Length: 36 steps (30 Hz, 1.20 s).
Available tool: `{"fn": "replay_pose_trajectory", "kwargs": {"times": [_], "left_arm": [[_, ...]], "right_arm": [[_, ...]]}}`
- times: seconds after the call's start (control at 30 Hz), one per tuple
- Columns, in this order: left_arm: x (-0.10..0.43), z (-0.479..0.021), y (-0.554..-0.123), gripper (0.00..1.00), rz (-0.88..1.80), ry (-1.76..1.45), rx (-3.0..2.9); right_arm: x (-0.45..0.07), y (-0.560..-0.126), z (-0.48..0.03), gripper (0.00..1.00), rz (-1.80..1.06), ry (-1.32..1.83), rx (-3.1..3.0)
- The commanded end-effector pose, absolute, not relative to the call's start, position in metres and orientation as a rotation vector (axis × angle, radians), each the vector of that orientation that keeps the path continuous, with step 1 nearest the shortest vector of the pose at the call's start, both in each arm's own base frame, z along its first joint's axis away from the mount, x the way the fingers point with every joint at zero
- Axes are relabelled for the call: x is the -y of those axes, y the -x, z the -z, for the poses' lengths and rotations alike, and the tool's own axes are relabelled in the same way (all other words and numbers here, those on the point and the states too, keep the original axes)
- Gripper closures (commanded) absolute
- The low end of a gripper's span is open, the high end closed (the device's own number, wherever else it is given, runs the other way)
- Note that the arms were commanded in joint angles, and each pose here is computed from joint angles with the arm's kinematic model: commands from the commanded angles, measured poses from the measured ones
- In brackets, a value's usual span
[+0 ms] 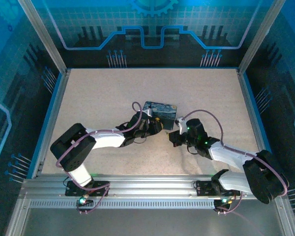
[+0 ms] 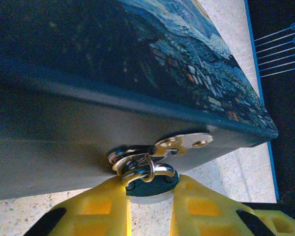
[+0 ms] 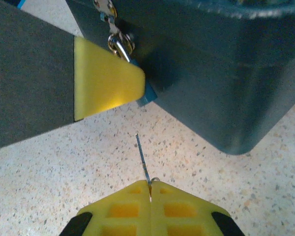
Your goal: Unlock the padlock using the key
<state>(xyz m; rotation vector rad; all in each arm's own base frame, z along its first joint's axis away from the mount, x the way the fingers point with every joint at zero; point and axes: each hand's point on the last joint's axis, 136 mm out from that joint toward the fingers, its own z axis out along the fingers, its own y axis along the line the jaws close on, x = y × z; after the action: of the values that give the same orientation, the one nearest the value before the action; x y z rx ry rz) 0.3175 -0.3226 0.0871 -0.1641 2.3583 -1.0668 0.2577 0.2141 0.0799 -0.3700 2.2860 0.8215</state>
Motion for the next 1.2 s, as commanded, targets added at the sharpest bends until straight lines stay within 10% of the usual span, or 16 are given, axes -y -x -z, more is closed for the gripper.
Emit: {"fn": "replay_pose_trajectory", "kwargs": {"times": [0.0, 1.17], "left_arm": [[0.335, -0.126, -0.322, 0.80, 1.161, 0.138, -2.272], [0.337, -0.127, -0.322, 0.80, 1.160, 0.125, -2.279]], "right_arm": [[-0.218, -0.265, -0.082, 1.00, -0.796, 0.397, -2.232], [-0.230, -0.287, -0.080, 1.00, -0.802, 0.368, -2.246]]}}
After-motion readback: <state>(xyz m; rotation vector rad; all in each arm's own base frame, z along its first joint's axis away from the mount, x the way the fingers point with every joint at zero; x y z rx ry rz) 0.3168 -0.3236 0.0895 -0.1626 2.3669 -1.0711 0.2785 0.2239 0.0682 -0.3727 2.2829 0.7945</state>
